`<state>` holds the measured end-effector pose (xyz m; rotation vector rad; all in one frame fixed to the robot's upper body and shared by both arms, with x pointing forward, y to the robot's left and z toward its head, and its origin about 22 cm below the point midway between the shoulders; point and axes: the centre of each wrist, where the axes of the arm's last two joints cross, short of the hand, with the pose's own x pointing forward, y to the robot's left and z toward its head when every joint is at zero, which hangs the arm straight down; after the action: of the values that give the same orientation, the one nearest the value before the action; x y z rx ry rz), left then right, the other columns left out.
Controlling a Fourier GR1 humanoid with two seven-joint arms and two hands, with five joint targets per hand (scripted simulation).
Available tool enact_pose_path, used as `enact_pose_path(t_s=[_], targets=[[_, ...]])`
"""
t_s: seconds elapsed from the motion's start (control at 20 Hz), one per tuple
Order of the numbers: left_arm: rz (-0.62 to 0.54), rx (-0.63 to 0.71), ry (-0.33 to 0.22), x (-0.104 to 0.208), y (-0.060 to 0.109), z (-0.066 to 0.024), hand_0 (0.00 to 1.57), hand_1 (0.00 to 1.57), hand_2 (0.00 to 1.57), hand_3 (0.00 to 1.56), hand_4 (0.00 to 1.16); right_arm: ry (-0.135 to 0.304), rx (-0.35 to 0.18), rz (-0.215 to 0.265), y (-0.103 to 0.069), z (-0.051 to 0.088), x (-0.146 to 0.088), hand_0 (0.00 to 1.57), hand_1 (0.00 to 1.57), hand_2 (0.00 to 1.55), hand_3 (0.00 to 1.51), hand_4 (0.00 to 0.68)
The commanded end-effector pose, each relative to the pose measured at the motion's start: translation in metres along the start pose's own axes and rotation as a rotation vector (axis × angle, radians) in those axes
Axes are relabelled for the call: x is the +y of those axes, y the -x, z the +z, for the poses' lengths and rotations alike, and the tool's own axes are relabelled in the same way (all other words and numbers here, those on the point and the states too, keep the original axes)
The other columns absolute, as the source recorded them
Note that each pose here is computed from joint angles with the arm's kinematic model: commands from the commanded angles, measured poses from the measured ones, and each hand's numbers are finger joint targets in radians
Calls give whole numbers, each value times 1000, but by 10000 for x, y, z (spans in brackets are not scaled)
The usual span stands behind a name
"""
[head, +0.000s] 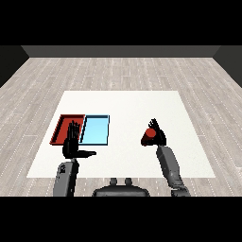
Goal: Pick the red can and put it in the red box
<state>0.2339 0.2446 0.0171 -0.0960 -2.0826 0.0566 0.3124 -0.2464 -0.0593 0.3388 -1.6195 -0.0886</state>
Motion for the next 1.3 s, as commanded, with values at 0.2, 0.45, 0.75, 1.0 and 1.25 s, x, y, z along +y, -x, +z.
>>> enact_pose_path(t_s=[0.2, 0.45, 0.75, 1.0, 1.25], targets=[[1, 0, -13, 23, 72, 17, 0, 0, 0, 0, 0, -20, -12, -23, -127, 9, 67, 0, 0, 0, 0, 0], [34, 3, -9, 56, 88, 26, 0, 0, 0, 0, 0, -9, 12, 21, 153, -10, 115, 0, 0, 0, 0, 0], [16, -9, -12, 34, 4, -30, 0, 0, 0, 0, 0, -5, 64, 23, 154, -206, 128, 0, 0, 0, 0, 0], [0, -13, -13, 106, 47, -6, 0, 0, 0, 0, 0, 81, 66, 133, 318, -148, 130, 1396, 1396, 1412, 1369, 293], [-3, -3, -9, 26, 7, 32, 0, 0, 0, 0, 0, 102, 102, 204, 229, -312, 294, 1525, 1525, 1476, 1430, 573]])
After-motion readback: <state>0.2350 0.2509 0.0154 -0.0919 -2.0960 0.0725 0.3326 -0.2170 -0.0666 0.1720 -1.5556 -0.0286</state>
